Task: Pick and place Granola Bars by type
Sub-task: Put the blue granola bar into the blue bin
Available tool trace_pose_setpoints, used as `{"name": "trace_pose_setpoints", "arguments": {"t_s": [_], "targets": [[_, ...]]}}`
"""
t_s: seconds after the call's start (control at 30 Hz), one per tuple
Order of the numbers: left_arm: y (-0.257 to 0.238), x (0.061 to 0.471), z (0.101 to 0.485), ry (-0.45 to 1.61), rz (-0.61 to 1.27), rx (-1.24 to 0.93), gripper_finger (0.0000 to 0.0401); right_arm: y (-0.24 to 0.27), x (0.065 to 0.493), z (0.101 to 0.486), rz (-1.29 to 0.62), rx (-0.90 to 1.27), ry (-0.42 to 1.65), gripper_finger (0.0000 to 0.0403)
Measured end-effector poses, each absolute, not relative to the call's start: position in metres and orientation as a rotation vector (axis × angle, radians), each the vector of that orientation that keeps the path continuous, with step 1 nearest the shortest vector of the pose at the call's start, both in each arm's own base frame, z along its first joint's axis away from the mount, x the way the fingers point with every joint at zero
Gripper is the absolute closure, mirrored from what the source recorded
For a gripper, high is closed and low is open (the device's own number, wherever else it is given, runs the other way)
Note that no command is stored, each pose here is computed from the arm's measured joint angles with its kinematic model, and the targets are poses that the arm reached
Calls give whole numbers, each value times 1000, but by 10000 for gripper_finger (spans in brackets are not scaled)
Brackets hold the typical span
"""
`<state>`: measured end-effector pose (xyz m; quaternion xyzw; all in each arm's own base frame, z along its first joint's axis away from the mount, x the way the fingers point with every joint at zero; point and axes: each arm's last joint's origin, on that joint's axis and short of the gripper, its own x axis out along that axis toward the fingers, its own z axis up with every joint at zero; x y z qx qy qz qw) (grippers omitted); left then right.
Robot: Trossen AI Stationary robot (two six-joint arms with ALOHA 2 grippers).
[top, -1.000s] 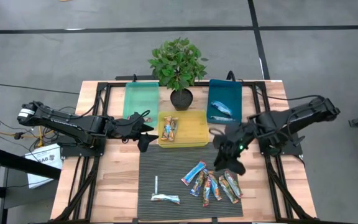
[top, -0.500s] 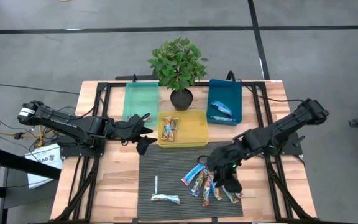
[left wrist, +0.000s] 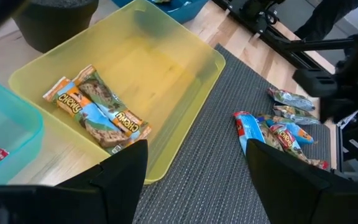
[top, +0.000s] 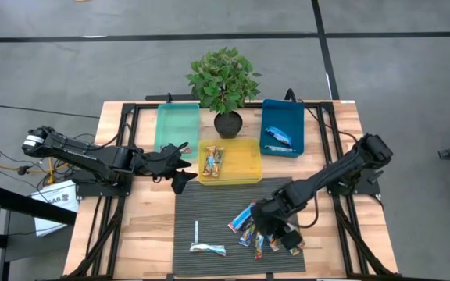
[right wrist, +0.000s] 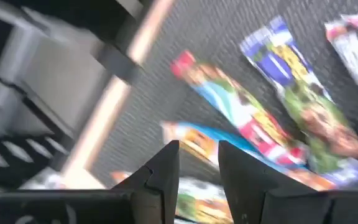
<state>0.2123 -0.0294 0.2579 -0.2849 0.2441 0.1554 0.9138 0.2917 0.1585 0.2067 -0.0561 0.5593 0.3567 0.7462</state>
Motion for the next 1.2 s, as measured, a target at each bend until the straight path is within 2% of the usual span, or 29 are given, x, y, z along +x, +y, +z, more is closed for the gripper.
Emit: {"name": "trace_pose_setpoints", "arguments": {"t_s": [0.33,0.87,1.0,1.2], "targets": [[-29,212,258,502,325,-603,136,153,296,202,748,-451,1141,300],[-29,212,258,500,327,-610,136,150,311,187,728,-470,1117,297],[-29,212,258,499,327,-611,136,147,315,183,716,-459,1121,269],[-29,212,258,499,327,-611,136,143,319,184,701,-449,1103,186]]}}
